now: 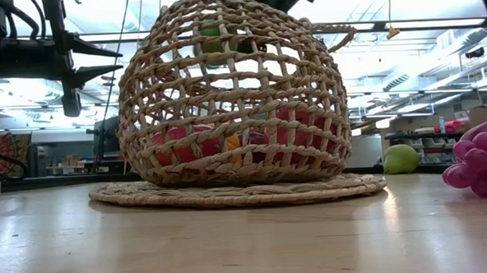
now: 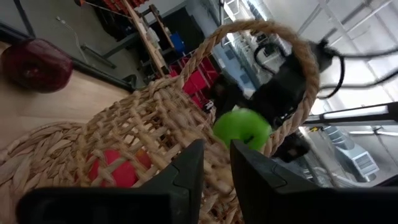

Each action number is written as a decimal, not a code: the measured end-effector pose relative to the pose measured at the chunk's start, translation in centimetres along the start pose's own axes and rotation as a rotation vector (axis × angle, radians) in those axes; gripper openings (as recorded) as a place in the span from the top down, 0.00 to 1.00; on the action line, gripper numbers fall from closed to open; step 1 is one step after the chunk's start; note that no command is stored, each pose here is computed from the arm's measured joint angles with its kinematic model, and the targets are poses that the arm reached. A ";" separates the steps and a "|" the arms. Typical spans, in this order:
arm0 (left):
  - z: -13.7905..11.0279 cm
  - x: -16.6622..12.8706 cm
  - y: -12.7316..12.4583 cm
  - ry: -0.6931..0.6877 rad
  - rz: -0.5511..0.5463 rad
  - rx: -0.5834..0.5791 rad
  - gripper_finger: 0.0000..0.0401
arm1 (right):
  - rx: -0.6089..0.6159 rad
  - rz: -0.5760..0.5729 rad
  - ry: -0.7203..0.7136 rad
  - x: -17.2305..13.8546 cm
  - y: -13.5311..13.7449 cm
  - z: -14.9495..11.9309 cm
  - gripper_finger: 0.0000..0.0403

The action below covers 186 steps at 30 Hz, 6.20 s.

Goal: Build produce basket
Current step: Put the green apple into the basket, then put the red apple into the basket

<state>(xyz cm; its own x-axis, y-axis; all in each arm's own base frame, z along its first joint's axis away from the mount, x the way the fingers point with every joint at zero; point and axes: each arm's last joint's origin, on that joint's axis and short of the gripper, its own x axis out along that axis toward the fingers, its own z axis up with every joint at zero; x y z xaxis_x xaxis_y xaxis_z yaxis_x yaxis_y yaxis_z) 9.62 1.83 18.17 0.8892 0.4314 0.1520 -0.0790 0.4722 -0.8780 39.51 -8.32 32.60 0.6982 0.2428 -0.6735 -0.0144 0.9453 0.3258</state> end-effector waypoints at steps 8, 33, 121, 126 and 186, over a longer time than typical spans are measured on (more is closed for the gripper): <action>0.0 0.0 0.0 -0.001 -0.002 -0.001 0.78 | 0.021 -0.077 0.090 3.8 -1.1 0.0 0.17; 0.0 0.0 0.0 -0.001 -0.002 -0.001 0.78 | 0.012 -0.157 0.152 4.8 -2.8 -0.4 0.01; 0.0 0.0 0.0 -0.001 -0.003 -0.001 0.79 | 0.145 -0.259 0.946 -3.5 17.3 -18.1 0.01; 0.0 0.0 0.0 -0.001 -0.002 -0.001 0.78 | 0.090 -0.265 0.991 -2.8 18.6 -20.2 0.01; 0.0 0.0 0.0 -0.001 -0.002 -0.001 0.77 | 0.415 0.065 0.862 2.1 17.8 -27.1 0.12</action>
<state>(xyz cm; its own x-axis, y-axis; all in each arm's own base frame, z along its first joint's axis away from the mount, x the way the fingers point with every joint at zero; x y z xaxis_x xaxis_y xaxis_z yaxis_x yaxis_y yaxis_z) 9.61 1.82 18.18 0.8891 0.4310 0.1538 -0.0771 0.4723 -0.8780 21.27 14.93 19.00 -0.0646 0.5253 -0.8485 0.3359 0.8121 0.4772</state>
